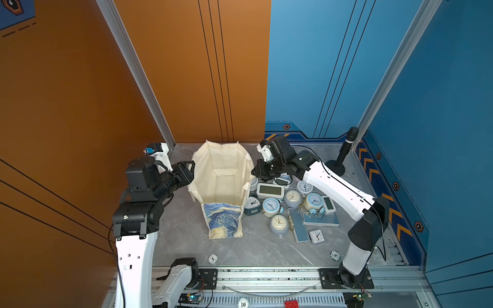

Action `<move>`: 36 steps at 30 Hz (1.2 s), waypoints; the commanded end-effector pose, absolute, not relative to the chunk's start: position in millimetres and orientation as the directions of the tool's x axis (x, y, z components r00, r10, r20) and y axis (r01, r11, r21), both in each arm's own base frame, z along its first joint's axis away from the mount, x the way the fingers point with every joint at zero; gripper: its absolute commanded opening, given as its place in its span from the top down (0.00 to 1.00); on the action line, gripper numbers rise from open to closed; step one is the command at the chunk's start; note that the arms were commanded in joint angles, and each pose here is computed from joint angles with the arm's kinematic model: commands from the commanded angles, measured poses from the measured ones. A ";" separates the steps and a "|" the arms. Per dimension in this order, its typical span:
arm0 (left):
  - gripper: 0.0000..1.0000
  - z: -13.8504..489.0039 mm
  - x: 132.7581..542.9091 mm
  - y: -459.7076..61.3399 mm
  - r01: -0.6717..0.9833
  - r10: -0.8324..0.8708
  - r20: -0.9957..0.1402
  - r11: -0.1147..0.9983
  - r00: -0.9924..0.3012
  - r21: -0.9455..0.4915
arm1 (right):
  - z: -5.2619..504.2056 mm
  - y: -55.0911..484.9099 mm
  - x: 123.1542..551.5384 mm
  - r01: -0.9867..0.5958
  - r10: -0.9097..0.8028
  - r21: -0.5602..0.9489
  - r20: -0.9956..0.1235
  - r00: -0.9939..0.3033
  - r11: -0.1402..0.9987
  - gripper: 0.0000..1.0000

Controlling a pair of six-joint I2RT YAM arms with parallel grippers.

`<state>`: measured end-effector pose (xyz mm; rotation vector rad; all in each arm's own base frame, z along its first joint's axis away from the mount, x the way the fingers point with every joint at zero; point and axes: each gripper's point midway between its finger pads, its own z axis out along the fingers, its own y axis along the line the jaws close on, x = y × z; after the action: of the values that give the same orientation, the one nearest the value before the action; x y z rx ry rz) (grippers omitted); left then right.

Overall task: Put the alarm clock into the canvas bag
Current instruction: Adjust the canvas bag at the center of the board.

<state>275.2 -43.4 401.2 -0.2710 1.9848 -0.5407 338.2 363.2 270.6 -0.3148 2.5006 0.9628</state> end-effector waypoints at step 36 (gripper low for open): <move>0.27 123.9 350.3 -180.7 0.059 -0.057 -0.268 0.911 -0.962 -0.408 | 319.5 393.5 319.8 -0.469 -0.090 0.588 -0.557 -0.826 0.659 1.00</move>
<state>349.2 -180.9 143.5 -0.0159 2.7627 -0.6176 319.8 386.9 295.1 -0.4022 2.4671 0.9984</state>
